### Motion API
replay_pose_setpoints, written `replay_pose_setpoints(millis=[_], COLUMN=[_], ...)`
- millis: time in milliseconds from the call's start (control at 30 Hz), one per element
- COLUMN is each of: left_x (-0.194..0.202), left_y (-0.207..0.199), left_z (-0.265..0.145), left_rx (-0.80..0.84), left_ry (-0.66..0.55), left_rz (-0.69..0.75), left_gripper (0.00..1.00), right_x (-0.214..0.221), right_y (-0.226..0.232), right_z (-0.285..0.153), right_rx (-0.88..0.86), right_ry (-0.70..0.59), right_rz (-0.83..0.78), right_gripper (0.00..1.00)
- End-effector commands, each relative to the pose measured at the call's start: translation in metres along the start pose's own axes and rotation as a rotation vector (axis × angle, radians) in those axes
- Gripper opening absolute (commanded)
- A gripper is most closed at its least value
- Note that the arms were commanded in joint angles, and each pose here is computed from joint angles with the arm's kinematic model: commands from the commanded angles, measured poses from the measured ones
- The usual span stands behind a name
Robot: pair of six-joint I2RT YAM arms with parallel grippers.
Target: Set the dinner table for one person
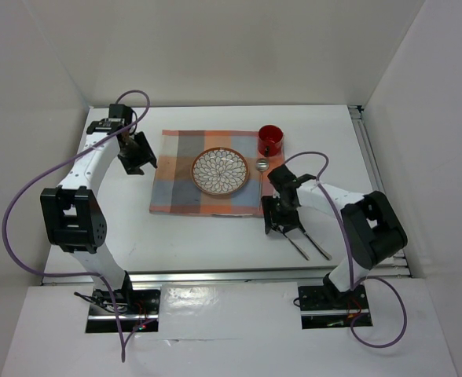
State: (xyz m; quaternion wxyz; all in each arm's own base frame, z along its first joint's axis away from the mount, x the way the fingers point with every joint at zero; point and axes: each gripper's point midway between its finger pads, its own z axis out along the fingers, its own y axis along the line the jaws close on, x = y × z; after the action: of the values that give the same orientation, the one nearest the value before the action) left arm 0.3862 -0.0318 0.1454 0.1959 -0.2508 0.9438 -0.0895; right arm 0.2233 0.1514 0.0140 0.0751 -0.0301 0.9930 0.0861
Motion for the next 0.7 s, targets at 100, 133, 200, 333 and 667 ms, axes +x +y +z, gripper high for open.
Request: replay_pose_setpoints(millis=[100, 133, 200, 333, 667], left_x=[-0.008, -0.005, -0.005, -0.008, -0.006], left_y=[-0.002, 0.0, 0.0, -0.002, -0.003], left_z=[-0.006, -0.004, -0.004, -0.006, -0.003], left_rx=[-0.006, -0.01, -0.01, -0.006, 0.002], left_ry=[-0.018, -0.011, -0.01, -0.018, -0.014], left_rz=[-0.002, -0.003, -0.003, -0.002, -0.002], left_gripper=[0.62, 0.62, 0.62, 0.62, 0.62], right_x=[0.014, 0.01, 0.014, 0.018, 0.019], right_y=[0.017, 0.022, 0.028, 0.036, 0.036], right_z=[0.006, 0.004, 0.005, 0.006, 0.006], right_rx=[-0.069, -0.072, -0.069, -0.077, -0.044], right_ry=[0.106, 0.104, 0.119, 0.118, 0.153], right_rz=[-0.024, -0.035, -0.048, -0.084, -0.151], right_gripper=[0.7, 0.7, 0.7, 0.71, 0.77])
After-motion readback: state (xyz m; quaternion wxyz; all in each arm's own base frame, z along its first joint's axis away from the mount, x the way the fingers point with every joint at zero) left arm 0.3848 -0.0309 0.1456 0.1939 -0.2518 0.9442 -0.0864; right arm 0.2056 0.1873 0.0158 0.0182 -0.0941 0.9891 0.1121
